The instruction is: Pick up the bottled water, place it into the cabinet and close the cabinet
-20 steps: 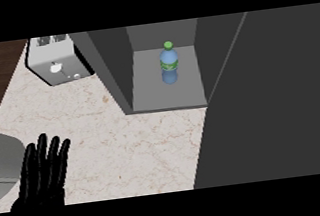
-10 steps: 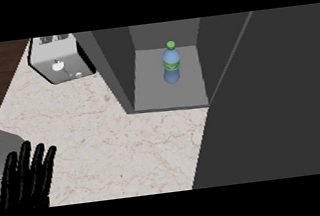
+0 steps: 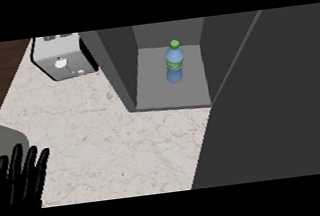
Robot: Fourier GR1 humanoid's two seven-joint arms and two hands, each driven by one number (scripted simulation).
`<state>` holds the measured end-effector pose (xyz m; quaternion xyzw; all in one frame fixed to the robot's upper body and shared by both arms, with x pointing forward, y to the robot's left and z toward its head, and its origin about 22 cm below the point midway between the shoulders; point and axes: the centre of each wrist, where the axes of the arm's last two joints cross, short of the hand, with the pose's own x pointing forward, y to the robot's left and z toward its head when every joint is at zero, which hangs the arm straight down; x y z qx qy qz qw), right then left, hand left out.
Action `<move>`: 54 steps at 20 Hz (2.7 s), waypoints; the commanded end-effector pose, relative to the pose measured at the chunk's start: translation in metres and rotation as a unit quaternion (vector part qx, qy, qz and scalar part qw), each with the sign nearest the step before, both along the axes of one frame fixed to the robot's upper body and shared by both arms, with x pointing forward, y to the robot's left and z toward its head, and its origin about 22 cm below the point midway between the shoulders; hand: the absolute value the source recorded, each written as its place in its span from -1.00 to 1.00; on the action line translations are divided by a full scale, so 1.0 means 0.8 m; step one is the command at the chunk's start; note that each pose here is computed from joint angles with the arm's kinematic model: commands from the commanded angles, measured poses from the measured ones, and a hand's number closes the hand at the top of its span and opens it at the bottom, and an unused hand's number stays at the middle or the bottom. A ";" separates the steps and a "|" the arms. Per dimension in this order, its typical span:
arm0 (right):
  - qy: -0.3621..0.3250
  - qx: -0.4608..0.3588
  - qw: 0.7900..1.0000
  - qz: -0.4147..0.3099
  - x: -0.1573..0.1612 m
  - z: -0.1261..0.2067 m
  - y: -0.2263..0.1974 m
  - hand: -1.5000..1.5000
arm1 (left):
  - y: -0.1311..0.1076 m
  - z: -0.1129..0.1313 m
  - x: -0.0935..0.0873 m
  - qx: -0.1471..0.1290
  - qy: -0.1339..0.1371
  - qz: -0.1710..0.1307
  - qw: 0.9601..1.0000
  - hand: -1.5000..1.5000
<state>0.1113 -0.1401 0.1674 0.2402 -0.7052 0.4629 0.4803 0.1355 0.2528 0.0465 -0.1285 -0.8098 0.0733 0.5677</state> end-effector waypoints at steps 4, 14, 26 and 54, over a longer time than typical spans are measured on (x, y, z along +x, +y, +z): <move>0.016 0.060 0.998 -0.029 0.016 0.003 0.046 1.00 | 0.010 0.003 -0.004 0.004 -0.005 -0.008 1.000 -1.00; 0.071 0.083 0.994 -0.010 0.025 -0.010 0.045 1.00 | 0.019 0.007 0.002 0.002 -0.012 -0.018 1.000 -1.00; 0.260 0.099 0.955 0.097 0.042 -0.050 0.056 1.00 | 0.027 0.014 0.004 0.003 -0.020 -0.049 0.999 -1.00; 0.281 0.236 0.892 -0.265 0.288 -0.022 0.069 1.00 | 0.046 0.008 0.004 -0.014 -0.011 -0.045 0.999 -1.00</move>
